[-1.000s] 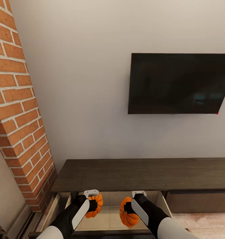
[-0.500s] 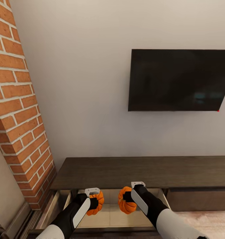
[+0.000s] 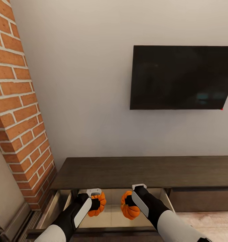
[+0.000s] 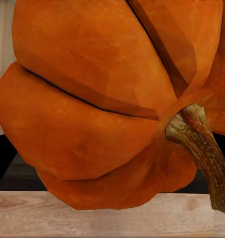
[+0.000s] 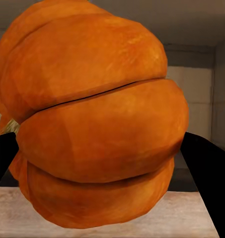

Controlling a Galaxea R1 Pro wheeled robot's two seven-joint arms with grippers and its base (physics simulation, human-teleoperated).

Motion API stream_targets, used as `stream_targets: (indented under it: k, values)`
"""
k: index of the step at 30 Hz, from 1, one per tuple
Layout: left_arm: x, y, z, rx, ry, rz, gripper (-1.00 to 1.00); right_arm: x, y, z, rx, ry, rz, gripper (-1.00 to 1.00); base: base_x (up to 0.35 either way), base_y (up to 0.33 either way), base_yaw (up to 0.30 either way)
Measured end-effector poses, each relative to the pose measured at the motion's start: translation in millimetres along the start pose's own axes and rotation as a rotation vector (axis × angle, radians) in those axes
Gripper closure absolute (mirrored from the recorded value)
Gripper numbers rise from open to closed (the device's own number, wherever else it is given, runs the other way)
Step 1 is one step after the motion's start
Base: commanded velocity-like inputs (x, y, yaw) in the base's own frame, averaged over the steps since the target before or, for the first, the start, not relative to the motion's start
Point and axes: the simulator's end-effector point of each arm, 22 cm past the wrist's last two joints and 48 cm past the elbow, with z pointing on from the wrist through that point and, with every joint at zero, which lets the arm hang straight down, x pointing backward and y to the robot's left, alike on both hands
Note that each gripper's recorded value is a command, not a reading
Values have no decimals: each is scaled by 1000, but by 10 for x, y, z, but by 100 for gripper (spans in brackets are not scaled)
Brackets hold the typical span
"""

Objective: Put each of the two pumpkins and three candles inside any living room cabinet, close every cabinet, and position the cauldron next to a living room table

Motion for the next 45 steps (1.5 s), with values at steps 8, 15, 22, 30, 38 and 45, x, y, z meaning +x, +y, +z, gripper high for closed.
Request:
stream_targets:
  k: [8, 15, 22, 30, 38, 45]
  values:
    - [11, 9, 112, 8, -7, -7, 100, 83, -12, 137, 4, -2, 4, 100, 0, 0, 0]
    - [88, 1, 221, 10, -8, -8, 100, 126, -11, 245, 5, -9, 8, 100, 0, 0, 0]
    - [175, 7, 336, 12, -8, -8, 100, 128, -33, 353, 8, -30, 21, 100, 0, 0, 0]
    - [275, 22, 469, 12, -10, -7, 100, 106, -53, 475, 14, -69, 43, 100, 0, 0, 0]
    - [332, 58, 552, 1, -15, -3, 100, 91, -88, 554, 26, -103, 62, 100, 0, 0, 0]
    - [329, 62, 551, -1, -16, -3, 100, 84, -164, 554, 57, -108, 69, 100, 0, 0, 0]
